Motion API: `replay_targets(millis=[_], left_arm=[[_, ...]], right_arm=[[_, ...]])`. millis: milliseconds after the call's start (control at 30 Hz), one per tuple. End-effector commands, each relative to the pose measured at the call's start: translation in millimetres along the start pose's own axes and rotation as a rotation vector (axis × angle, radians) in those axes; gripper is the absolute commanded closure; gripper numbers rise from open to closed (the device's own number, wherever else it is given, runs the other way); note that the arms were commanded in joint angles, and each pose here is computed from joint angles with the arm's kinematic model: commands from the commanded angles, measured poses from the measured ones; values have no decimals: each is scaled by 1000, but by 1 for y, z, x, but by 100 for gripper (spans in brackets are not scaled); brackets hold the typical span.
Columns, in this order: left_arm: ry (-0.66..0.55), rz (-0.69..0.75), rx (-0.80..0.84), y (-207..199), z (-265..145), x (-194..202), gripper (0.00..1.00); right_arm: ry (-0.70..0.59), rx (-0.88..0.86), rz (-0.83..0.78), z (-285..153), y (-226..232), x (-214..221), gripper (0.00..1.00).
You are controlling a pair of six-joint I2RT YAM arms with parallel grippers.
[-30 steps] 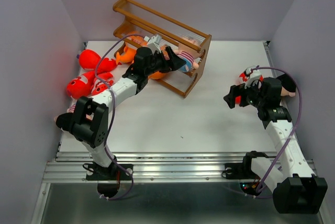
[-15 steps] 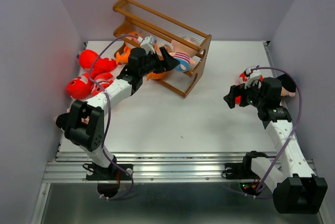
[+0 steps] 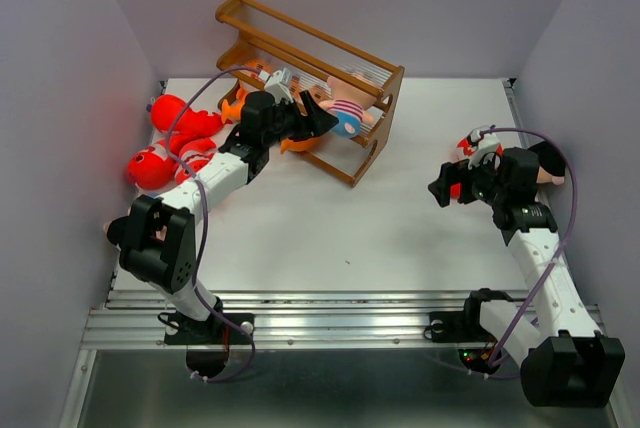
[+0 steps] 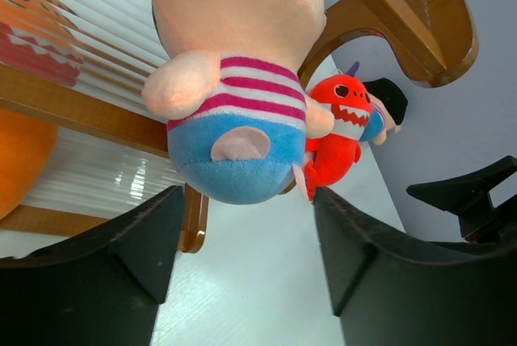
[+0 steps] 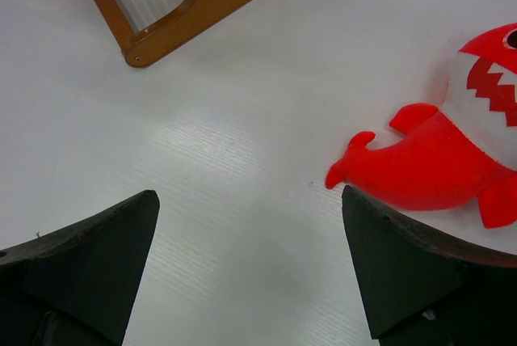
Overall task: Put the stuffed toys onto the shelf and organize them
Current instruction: Place the stuffed toy onto shelf
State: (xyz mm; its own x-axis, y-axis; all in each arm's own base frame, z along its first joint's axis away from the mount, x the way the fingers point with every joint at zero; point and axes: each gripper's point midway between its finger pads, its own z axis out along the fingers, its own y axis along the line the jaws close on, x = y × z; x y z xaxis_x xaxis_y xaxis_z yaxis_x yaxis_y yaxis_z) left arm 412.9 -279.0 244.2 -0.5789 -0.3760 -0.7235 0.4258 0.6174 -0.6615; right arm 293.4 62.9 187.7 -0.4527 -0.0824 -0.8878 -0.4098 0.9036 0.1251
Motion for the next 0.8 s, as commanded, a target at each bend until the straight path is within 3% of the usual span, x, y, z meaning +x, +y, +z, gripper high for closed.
replay_targets(millis=[0, 333, 767], left_arm=[[-11, 8, 61, -12, 1, -5, 28], [7, -20, 89, -16, 21, -7, 34], [-25, -9, 66, -14, 29, -21, 53]], right_arm=[[-42, 8, -34, 2, -4, -11, 0], [-41, 12, -35, 2, -5, -11, 0], [-44, 14, -38, 1, -5, -11, 0]])
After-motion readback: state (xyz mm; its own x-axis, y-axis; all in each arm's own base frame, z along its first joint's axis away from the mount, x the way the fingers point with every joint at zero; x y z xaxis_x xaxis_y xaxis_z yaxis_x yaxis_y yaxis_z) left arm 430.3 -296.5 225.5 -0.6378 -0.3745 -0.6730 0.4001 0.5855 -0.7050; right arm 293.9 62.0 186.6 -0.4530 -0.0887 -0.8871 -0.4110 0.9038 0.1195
